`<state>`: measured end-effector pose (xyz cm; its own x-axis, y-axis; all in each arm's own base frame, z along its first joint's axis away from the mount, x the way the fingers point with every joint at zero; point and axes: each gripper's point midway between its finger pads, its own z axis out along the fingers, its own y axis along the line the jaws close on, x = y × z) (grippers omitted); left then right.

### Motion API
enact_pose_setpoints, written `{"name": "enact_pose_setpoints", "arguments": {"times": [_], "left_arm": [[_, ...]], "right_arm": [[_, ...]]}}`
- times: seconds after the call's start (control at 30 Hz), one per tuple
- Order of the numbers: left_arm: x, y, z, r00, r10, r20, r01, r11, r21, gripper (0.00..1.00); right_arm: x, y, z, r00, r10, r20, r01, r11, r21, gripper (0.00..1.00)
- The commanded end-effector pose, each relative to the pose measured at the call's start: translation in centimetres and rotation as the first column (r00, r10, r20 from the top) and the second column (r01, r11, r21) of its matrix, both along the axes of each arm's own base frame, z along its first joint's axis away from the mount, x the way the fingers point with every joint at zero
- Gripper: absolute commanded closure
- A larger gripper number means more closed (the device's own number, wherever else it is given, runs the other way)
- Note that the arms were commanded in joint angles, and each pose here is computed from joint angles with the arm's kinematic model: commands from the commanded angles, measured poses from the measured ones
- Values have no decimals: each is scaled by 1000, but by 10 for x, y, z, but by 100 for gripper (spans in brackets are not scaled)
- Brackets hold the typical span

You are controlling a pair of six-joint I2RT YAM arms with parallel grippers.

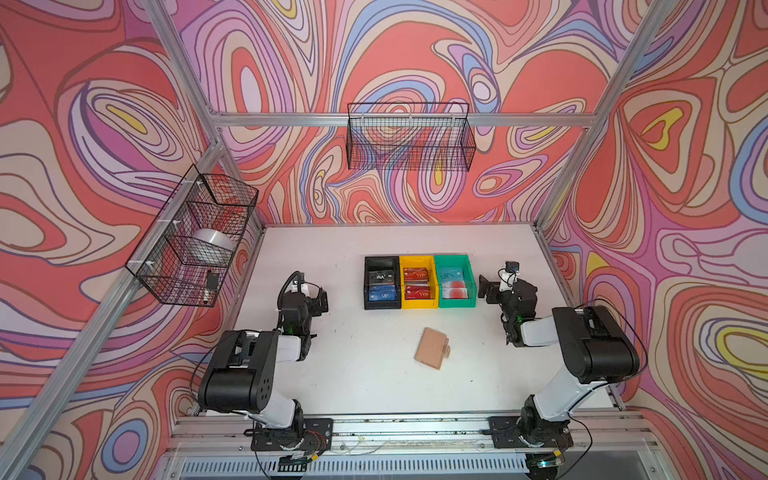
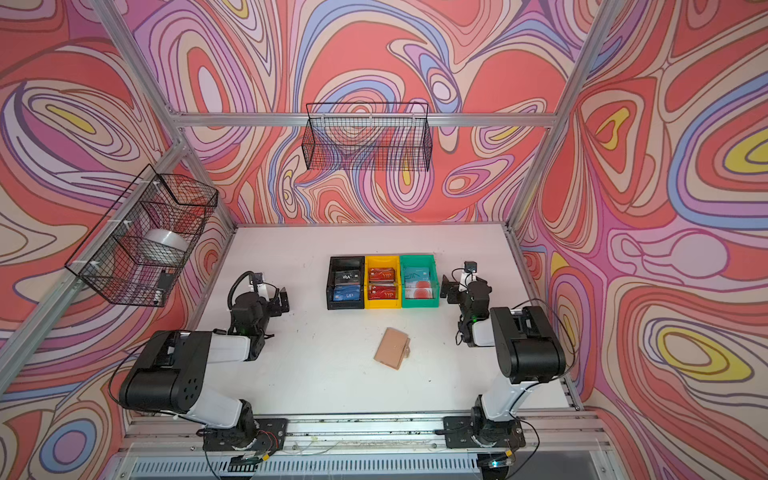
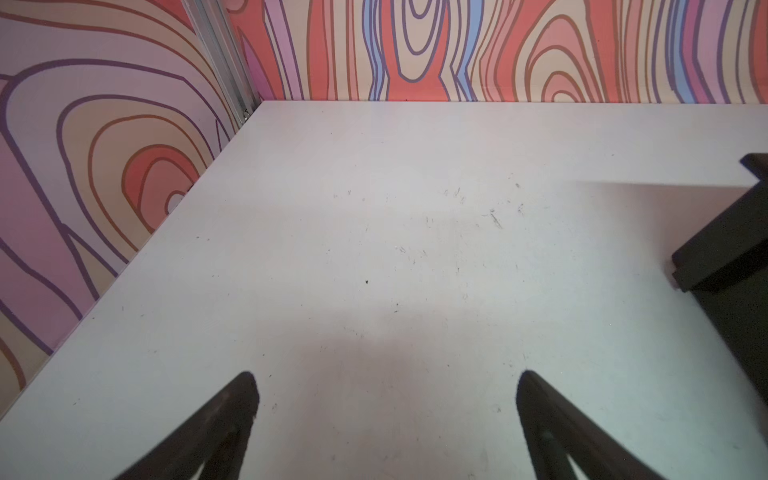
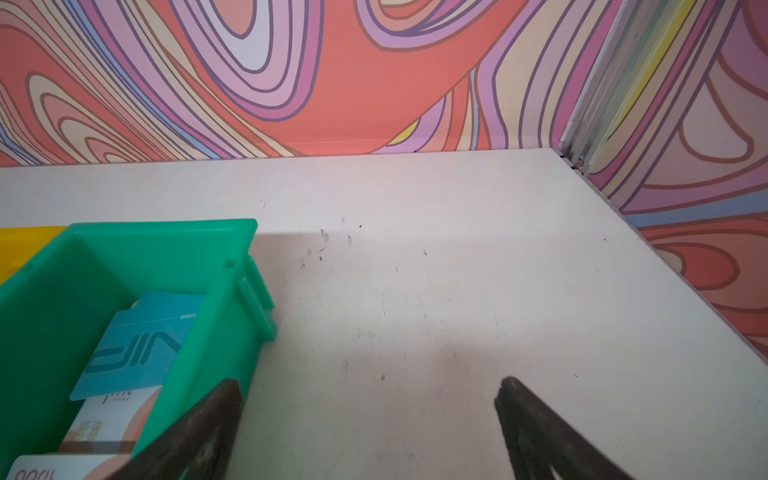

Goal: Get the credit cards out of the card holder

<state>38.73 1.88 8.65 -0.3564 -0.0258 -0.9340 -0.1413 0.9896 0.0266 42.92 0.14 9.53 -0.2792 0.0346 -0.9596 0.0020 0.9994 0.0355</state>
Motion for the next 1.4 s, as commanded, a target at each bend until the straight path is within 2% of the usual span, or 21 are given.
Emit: {"name": "enact_pose_setpoints", "arguments": {"times": [0.0,0.6,0.73,0.97,1.07,1.17,1.23,1.3,1.37], "left_arm": [[3,3,3,1000,12,12,-12,1000,-2,0],[3,3,3,1000,12,13,-12,1000,-2,0],[6,-13,2,996,-86,-2,86,996,-3,0],[6,-12,2,997,-83,-2,83,997,-2,0],[6,-11,2,997,-76,2,76,997,-1,0],[5,-11,2,997,-74,3,74,997,-2,0],[4,-14,5,995,-95,17,95,995,1,0],[2,-17,10,993,-111,28,111,994,1,0],[0,-20,19,991,-127,29,128,992,1,0]], "right_arm": [[-1,-3,-4,1000,-12,-8,12,1000,4,1],[-1,-4,-3,1000,-17,-5,17,1000,0,2],[-1,-4,-3,1000,-16,-5,16,1000,1,2],[0,-11,2,998,-60,-8,60,998,-7,3],[-7,-15,26,994,-103,25,103,995,-15,4],[-16,1,62,996,-80,42,83,993,-83,4],[-23,16,79,999,-51,-17,49,995,-82,6],[-34,38,97,996,31,-85,-35,999,-42,12],[-51,63,109,986,102,-133,-102,995,1,13]]}}
